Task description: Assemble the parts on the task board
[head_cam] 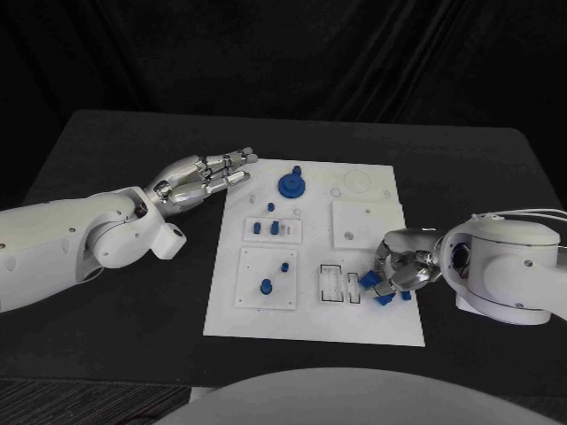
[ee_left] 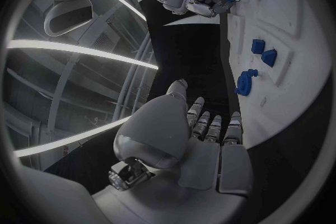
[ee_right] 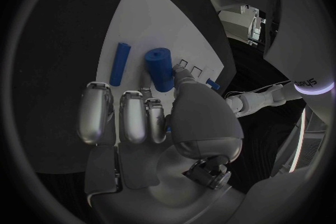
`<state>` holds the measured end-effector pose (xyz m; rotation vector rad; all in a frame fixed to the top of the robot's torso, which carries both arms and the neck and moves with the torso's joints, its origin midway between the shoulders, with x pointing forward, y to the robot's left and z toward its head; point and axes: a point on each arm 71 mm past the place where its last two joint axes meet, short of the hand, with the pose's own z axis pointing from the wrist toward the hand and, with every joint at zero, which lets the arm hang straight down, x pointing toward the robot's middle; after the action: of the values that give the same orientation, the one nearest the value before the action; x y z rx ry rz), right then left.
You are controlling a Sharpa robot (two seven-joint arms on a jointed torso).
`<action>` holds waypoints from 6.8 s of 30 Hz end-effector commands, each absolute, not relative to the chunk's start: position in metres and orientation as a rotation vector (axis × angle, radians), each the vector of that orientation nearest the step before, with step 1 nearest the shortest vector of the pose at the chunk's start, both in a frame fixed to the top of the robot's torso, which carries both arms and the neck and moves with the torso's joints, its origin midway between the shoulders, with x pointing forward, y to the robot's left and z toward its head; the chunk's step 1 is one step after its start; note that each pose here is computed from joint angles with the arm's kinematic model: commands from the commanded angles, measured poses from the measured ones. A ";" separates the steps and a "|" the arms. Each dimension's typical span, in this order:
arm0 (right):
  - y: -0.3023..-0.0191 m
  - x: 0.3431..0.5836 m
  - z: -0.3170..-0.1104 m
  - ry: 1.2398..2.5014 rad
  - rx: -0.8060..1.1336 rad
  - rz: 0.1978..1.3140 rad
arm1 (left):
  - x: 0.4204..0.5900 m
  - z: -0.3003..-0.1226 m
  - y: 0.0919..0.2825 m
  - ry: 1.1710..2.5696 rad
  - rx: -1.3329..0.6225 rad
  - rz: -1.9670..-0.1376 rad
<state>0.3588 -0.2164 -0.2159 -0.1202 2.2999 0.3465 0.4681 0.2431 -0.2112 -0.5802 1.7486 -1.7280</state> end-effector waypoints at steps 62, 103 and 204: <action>-0.188 0.363 -0.224 2.438 0.459 0.622 | 0.467 -0.212 0.240 1.767 -0.577 -1.758; -0.186 0.360 -0.221 2.386 0.432 0.667 | 0.466 -0.214 0.240 1.782 -0.579 -1.764; -0.177 0.324 -0.243 1.582 -0.462 0.683 | 0.461 -0.222 0.250 1.791 -0.607 -1.751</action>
<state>0.3248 -0.1763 -0.2410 -0.4590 1.5693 0.7018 0.4628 0.2517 -0.2218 -0.6127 1.7933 -1.7236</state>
